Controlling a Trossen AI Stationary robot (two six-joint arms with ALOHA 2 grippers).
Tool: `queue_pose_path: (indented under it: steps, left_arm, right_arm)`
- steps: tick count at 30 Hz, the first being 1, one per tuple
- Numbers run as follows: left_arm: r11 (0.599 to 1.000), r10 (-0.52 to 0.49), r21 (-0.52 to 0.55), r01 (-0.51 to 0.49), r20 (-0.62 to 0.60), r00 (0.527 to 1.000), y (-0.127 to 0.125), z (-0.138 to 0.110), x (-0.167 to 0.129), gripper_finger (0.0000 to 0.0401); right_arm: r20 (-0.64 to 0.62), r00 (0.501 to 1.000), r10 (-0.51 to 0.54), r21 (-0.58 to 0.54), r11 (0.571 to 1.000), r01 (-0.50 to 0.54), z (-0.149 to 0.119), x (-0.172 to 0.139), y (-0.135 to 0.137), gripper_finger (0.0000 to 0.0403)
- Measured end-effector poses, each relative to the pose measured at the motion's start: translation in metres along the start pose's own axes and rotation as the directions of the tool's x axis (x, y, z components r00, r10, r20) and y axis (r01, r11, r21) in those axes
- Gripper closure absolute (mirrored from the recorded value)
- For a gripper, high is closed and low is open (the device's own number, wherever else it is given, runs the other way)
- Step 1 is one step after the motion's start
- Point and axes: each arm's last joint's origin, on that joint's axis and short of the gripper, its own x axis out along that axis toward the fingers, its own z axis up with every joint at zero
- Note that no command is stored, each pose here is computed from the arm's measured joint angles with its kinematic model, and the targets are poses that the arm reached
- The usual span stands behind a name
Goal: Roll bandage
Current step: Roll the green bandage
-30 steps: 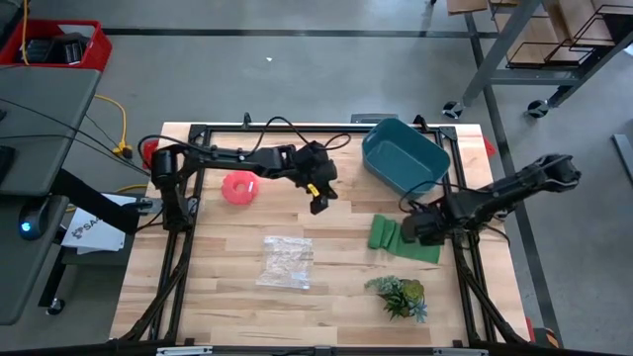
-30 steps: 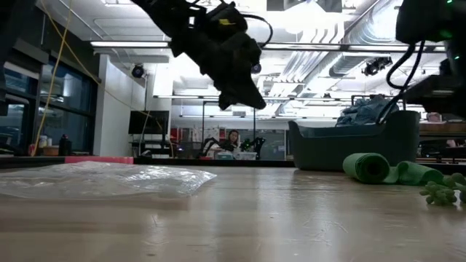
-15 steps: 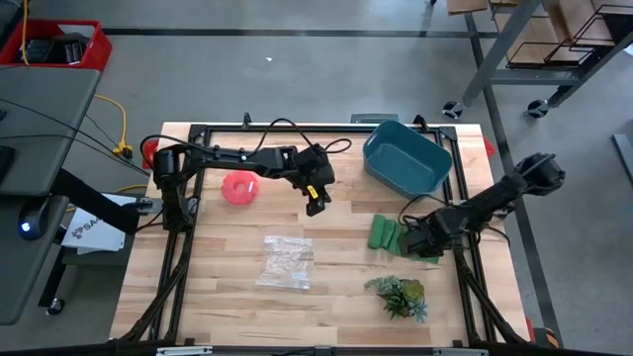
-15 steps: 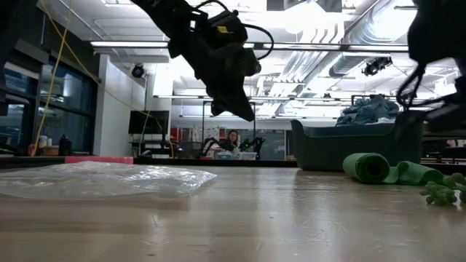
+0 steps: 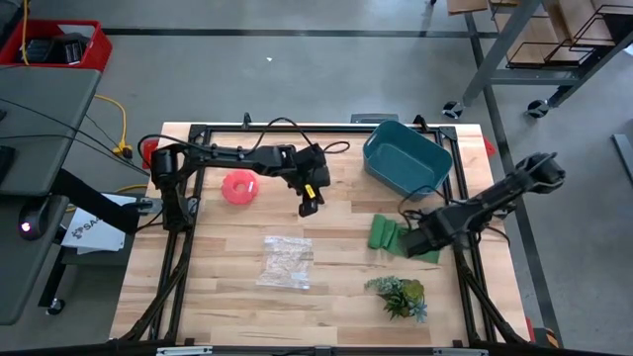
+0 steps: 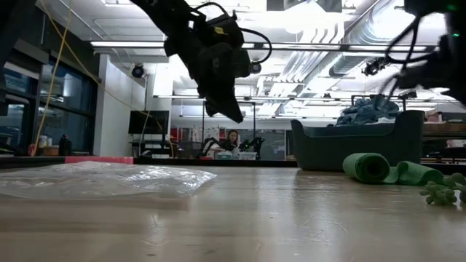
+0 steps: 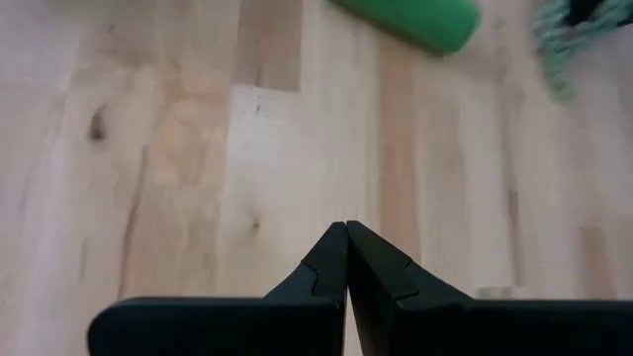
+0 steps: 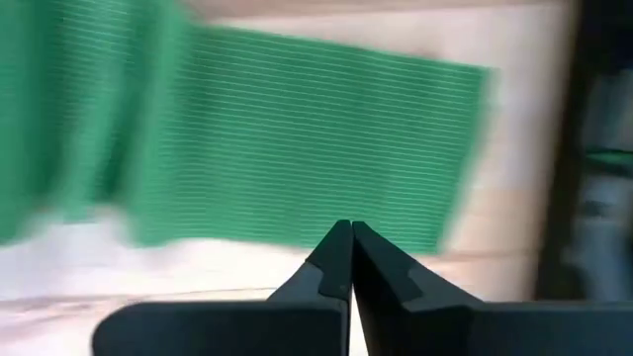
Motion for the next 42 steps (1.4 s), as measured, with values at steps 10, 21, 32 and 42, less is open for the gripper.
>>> queue_pose_path:
  steps: [10, 21, 32, 42]
  left_arm:
    - [0.962, -0.208, -0.107, 0.250, 0.300, 0.931, -0.003, 0.035, 0.018, 0.0357]
    - [0.830, -0.277, -0.422, 0.365, 0.257, 0.926, -0.024, 0.045, 0.110, 0.0173]
    - [0.730, -0.205, -0.600, 0.328, 0.266, 0.942, -0.038, 0.053, 0.142, 0.0137]
    - [0.799, -0.083, -0.584, 0.147, 0.134, 0.987, -0.021, 0.059, 0.071, 0.0139]
  right_arm:
    - [0.000, 0.999, 0.036, 0.022, 0.999, -0.036, 0.004, -0.005, -0.001, 0.0403]
    - [0.034, 0.998, -0.044, 0.078, 0.996, 0.041, 0.009, -0.050, -0.036, 0.0402]
    - [0.090, 0.991, 0.099, 0.033, 0.994, -0.102, 0.014, -0.059, -0.038, 0.0402]
    - [0.041, 0.902, 0.429, -0.211, 0.886, -0.412, 0.011, -0.027, -0.001, 0.0402]
